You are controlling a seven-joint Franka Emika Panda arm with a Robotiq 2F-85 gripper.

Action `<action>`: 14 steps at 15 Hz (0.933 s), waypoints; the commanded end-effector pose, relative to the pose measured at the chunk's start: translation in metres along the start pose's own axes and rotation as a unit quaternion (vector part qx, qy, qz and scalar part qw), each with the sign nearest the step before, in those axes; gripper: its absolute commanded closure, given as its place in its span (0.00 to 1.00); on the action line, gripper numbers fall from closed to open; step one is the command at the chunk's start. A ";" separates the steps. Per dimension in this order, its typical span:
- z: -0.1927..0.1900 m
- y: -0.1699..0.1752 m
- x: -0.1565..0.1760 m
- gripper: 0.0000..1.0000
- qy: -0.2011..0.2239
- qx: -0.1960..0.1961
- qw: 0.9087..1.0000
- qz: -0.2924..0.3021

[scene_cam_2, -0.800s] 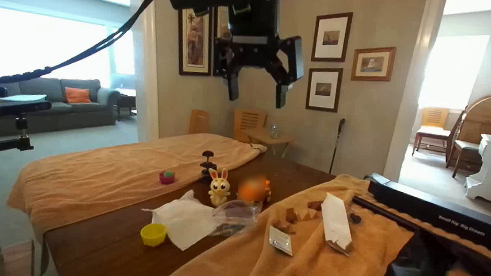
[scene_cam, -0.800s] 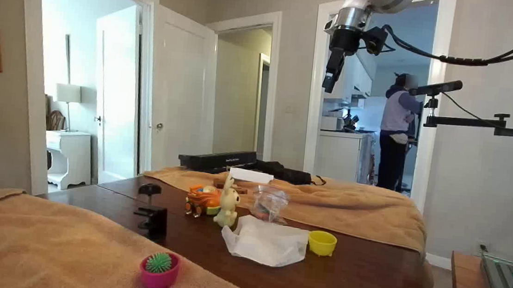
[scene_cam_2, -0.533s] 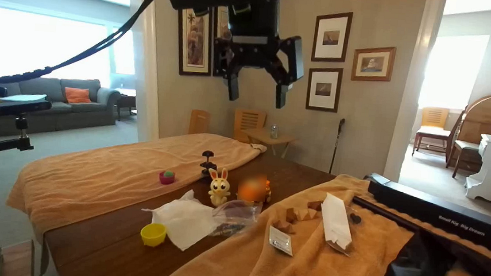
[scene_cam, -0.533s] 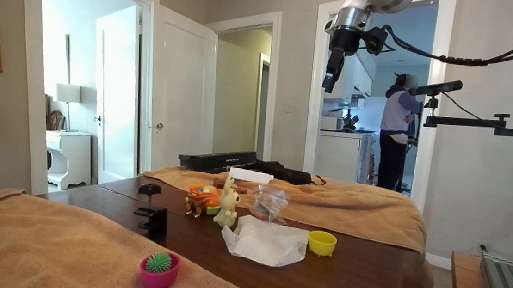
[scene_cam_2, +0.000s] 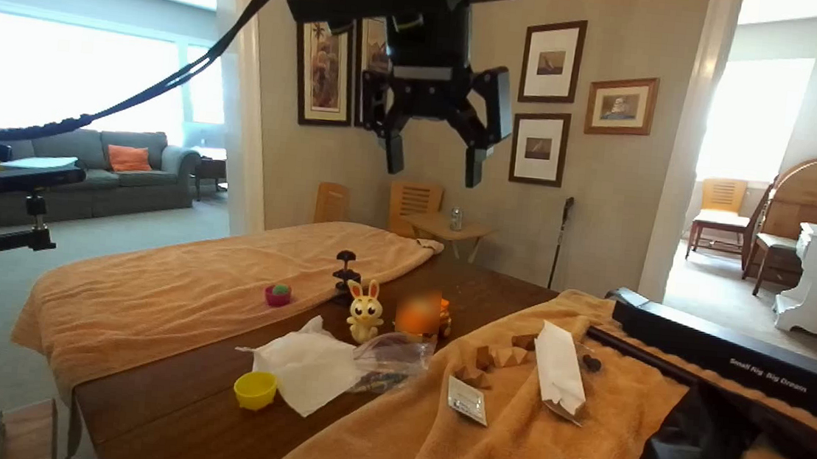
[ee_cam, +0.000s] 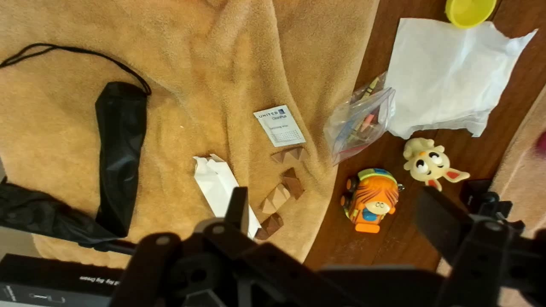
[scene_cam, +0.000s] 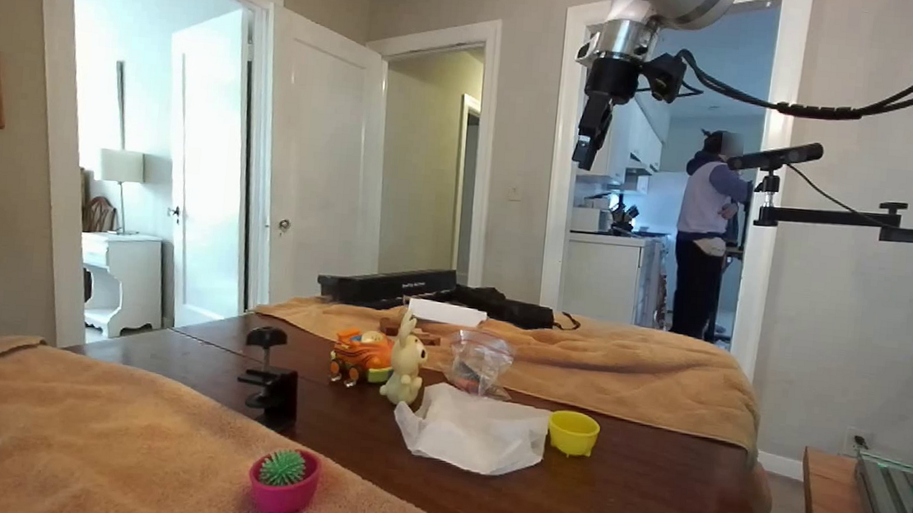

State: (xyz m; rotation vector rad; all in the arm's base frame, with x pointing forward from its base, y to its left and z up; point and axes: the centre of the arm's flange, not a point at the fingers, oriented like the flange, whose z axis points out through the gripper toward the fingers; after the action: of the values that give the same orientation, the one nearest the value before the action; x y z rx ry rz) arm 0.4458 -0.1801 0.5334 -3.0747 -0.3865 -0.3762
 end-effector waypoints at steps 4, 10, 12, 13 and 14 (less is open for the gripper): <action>0.073 0.089 0.067 0.00 0.022 -0.012 0.995 0.101; 0.116 0.081 0.081 0.00 0.012 0.004 0.994 0.105; 0.129 0.083 0.095 0.00 0.009 0.003 0.995 0.103; 0.131 0.085 0.098 0.00 0.009 0.002 0.995 0.103; 0.130 0.086 0.099 0.00 0.010 0.001 0.995 0.103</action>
State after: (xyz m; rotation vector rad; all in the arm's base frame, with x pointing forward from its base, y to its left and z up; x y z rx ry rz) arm 0.5910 -0.2332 0.4316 -3.0657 -0.0657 -0.3977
